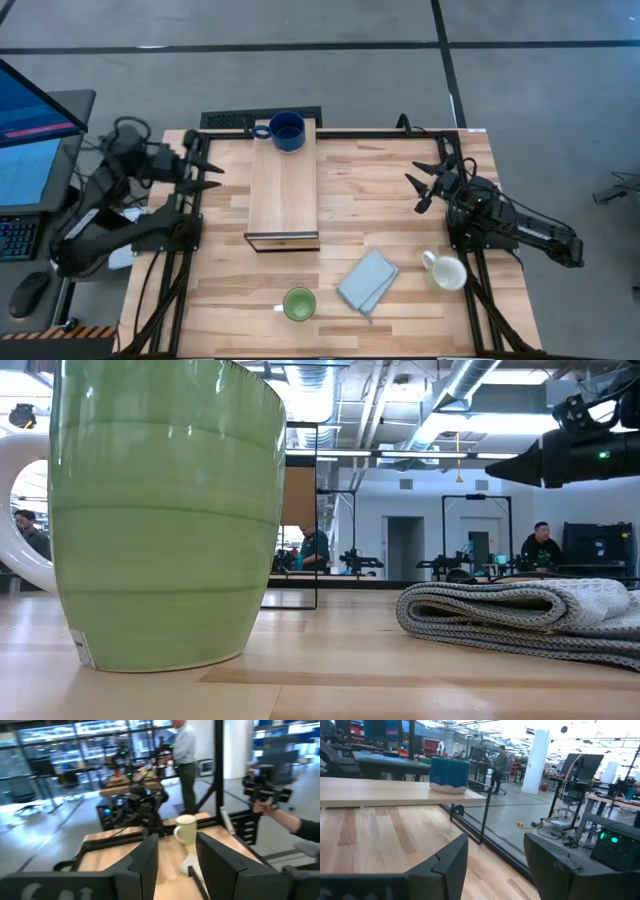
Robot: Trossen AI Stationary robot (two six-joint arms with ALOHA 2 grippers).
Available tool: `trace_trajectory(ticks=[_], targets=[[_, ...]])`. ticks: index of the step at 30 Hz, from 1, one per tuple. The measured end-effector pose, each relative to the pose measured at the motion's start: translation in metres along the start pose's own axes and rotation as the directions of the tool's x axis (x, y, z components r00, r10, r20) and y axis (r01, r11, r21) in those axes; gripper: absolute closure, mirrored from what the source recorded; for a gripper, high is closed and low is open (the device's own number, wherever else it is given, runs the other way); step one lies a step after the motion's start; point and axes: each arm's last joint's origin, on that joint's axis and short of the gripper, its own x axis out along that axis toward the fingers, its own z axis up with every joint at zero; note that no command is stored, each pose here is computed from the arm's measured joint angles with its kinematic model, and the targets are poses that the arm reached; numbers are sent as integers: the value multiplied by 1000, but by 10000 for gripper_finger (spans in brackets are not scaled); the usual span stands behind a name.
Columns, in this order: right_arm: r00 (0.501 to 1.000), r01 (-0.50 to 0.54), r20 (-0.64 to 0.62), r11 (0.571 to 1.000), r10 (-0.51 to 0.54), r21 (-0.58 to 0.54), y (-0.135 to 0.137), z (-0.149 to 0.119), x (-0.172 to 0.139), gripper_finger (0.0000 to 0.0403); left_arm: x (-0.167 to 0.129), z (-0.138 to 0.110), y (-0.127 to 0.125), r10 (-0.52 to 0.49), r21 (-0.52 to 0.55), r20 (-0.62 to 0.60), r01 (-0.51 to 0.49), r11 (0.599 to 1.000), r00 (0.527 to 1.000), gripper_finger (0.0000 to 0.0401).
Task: Stack small to large cups/mugs on shelf
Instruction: Put the white green mug on the shelf
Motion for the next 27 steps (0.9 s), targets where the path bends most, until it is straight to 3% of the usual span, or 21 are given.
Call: trace_trajectory(ticks=[7,10,14,22,27], targets=[[999,51,-11,999,-51,4,-5,-1,0,187,40,4,5,-180,2,56,180,984,982,278],[997,70,-22,998,-70,2,-7,-2,1,187,58,4,-1,-208,2,64,209,978,976,278],[995,87,-43,996,-86,6,-9,-4,2,187,76,2,-15,-156,-24,24,157,987,987,278],[990,89,-113,995,-84,45,-8,-10,6,187,102,-13,-51,11,-111,-186,-32,993,983,278],[981,78,-184,996,-70,42,-7,-16,10,187,123,-20,-83,-24,-154,-236,-13,988,972,278]])
